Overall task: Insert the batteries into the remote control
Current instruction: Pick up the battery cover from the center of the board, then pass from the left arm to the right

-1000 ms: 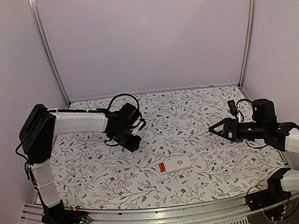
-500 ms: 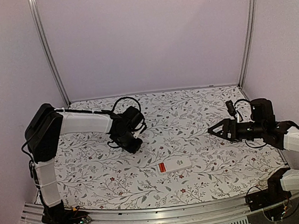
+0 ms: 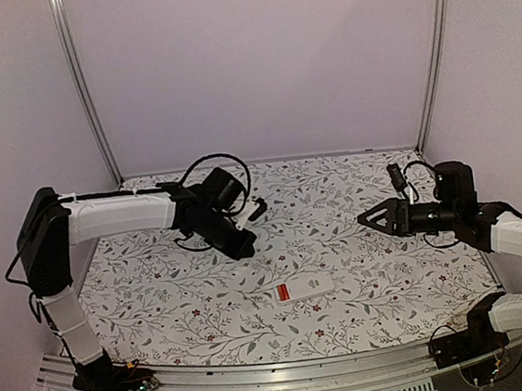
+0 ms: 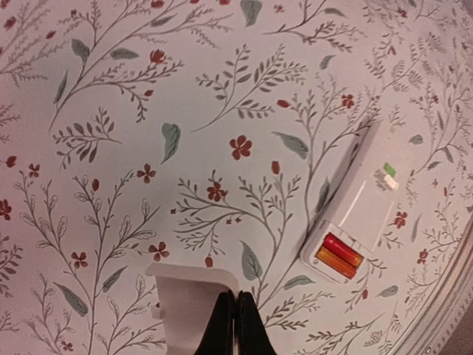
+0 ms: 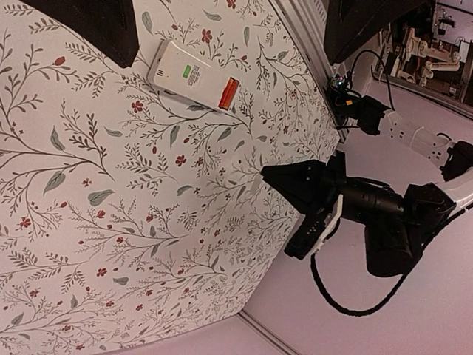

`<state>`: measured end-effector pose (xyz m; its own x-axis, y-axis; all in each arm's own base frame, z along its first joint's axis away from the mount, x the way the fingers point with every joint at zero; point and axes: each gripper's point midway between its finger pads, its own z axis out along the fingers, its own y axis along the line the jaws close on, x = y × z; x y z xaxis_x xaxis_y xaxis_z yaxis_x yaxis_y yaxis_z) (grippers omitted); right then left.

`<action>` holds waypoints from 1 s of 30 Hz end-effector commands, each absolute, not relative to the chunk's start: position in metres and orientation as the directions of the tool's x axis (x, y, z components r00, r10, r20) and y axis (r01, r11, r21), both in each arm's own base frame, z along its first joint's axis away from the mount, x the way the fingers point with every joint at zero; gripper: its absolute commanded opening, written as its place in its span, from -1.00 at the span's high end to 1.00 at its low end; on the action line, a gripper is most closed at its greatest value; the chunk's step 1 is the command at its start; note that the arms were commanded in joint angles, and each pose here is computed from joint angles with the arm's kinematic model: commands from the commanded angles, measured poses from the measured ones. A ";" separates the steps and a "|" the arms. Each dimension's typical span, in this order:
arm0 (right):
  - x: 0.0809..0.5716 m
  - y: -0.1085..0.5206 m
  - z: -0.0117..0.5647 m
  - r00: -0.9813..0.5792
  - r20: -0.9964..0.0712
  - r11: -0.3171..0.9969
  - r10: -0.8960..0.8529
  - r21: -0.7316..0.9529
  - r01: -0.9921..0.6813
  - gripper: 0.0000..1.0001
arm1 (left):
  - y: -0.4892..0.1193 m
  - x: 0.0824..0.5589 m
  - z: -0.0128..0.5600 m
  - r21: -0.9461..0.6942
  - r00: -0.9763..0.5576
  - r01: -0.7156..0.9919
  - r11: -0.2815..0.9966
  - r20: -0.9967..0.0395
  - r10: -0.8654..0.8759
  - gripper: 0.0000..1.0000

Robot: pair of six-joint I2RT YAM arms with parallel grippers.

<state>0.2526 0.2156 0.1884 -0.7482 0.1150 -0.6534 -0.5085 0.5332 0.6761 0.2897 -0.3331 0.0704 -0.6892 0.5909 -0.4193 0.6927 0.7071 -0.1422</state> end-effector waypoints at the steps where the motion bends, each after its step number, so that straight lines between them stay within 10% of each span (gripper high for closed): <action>1: 0.246 0.228 0.216 -0.696 -0.713 0.426 0.085 0.657 -0.622 -0.75 | -0.379 0.244 0.168 -0.394 -0.571 0.819 0.417 -0.641 0.514 1.00; 12: 0.167 0.283 0.307 -0.436 -0.899 0.038 -0.024 0.435 -0.899 -0.67 | -0.396 0.106 0.327 -0.426 -0.322 0.846 -0.320 -0.887 0.331 1.00; 30: 0.066 0.348 0.380 -0.196 -0.980 -0.365 -0.040 0.197 -0.910 -0.22 | -0.400 0.051 0.397 -0.293 -0.277 0.764 -0.575 -0.954 0.117 1.00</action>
